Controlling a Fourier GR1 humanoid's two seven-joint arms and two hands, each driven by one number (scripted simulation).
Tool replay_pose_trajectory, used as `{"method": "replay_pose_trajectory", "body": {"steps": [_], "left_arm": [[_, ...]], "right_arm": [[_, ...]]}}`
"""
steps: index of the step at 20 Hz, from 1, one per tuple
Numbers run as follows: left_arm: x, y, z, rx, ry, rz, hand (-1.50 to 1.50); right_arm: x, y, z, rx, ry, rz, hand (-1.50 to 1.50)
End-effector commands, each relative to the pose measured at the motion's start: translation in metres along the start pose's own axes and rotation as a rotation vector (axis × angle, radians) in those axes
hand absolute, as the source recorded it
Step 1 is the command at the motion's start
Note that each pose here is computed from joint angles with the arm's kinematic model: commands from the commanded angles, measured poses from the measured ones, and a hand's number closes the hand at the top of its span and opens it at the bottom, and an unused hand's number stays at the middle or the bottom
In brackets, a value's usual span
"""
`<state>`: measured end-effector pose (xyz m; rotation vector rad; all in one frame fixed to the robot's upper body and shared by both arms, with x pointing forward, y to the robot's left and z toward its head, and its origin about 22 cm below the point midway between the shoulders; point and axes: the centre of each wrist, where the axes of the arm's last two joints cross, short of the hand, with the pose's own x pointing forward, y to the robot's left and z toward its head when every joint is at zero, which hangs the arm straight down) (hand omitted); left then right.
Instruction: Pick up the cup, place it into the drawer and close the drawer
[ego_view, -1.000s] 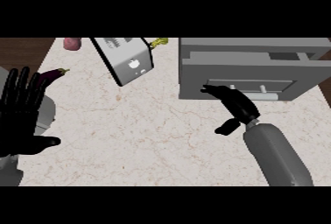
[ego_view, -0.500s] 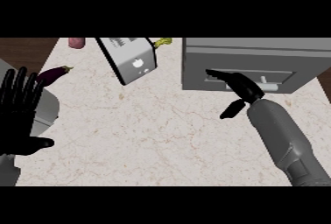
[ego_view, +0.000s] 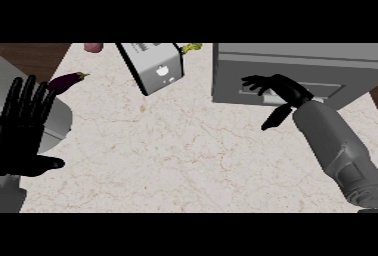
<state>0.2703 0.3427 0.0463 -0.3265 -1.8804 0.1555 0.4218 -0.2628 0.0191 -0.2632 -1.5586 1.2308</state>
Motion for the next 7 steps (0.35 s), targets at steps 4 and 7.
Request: {"method": "replay_pose_trajectory", "body": {"steps": [4,7], "left_arm": [[0.002,0.0,-0.011,-0.015,0.003,-0.006,-1.5],[-0.003,0.003,0.002,-0.013,0.007,-0.032,-1.5]], "right_arm": [[-0.005,-0.038,0.006,-0.085,0.124,0.02,-1.5],[-0.007,-0.045,0.01,-0.076,0.128,0.016,-1.5]]}}
